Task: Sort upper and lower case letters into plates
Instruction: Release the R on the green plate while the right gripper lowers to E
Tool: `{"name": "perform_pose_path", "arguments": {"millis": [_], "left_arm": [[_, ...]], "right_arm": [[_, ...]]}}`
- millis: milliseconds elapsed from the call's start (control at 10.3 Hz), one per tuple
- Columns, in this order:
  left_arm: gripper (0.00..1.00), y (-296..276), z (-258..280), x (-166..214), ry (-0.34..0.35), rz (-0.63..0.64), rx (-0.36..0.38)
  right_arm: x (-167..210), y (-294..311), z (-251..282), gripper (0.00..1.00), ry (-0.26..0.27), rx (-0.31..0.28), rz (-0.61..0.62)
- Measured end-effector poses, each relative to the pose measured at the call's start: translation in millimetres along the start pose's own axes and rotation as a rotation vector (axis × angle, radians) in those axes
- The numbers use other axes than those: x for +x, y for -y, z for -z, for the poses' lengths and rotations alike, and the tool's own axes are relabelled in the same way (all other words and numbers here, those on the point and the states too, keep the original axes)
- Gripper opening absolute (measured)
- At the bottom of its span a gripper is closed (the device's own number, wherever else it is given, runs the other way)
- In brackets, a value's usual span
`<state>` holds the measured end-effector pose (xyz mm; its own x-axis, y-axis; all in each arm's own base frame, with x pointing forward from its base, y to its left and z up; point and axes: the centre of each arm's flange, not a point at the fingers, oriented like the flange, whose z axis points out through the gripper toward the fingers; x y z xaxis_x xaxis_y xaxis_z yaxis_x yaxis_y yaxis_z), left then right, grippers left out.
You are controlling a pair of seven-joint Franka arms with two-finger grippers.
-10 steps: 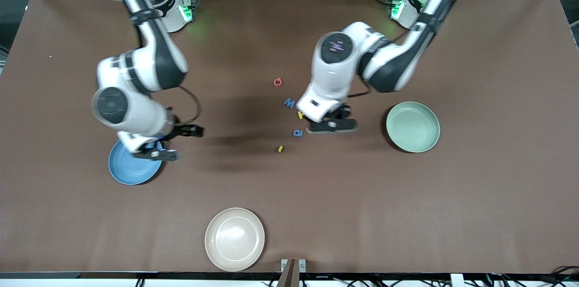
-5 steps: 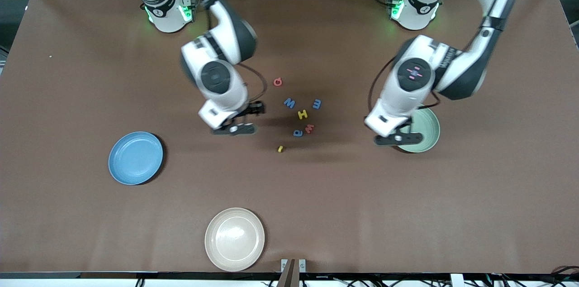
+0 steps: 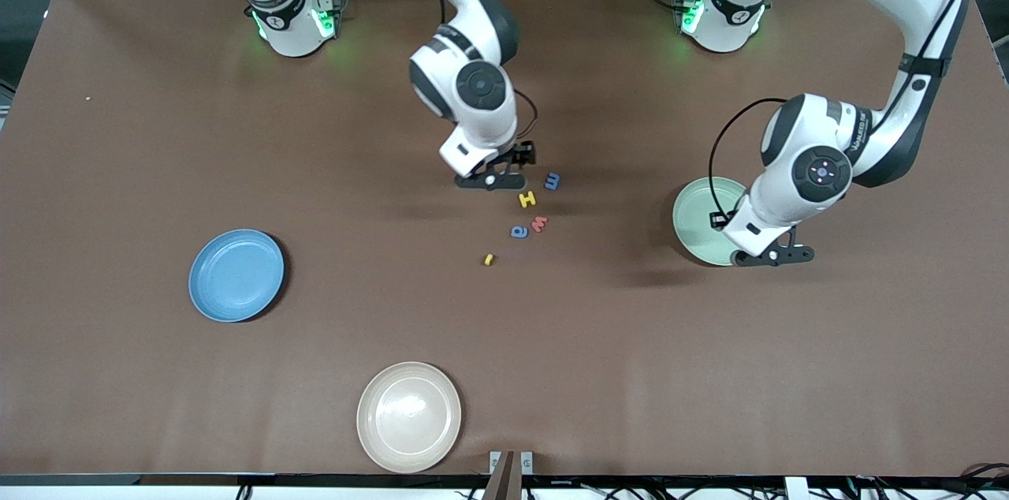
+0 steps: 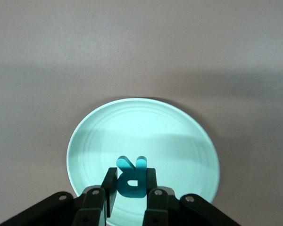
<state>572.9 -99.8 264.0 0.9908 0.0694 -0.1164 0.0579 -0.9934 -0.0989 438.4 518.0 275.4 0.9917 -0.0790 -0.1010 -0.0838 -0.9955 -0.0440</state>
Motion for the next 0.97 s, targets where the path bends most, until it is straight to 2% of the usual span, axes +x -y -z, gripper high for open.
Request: {"name": "perform_pose_path", "arguments": {"millis": [387, 581, 774, 968], "left_arm": [[0.29, 1, -32, -2, 0.049, 0.0, -0.009], [0.3, 2, -35, -2, 0.053, 0.002, -0.01], [0.51, 2, -34, -1, 0.051, 0.003, -0.01], [0.8, 2, -34, -1, 0.049, 0.003, -0.011]], "right_arm": [[-24, 45, -51, 1.0, -0.041, 0.054, -0.187], [-22, 60, -70, 1.0, -0.044, 0.065, -0.274], [-16, 69, -76, 1.0, -0.048, 0.077, -0.321], [-22, 80, -82, 1.0, -0.048, 0.08, -0.326]]}}
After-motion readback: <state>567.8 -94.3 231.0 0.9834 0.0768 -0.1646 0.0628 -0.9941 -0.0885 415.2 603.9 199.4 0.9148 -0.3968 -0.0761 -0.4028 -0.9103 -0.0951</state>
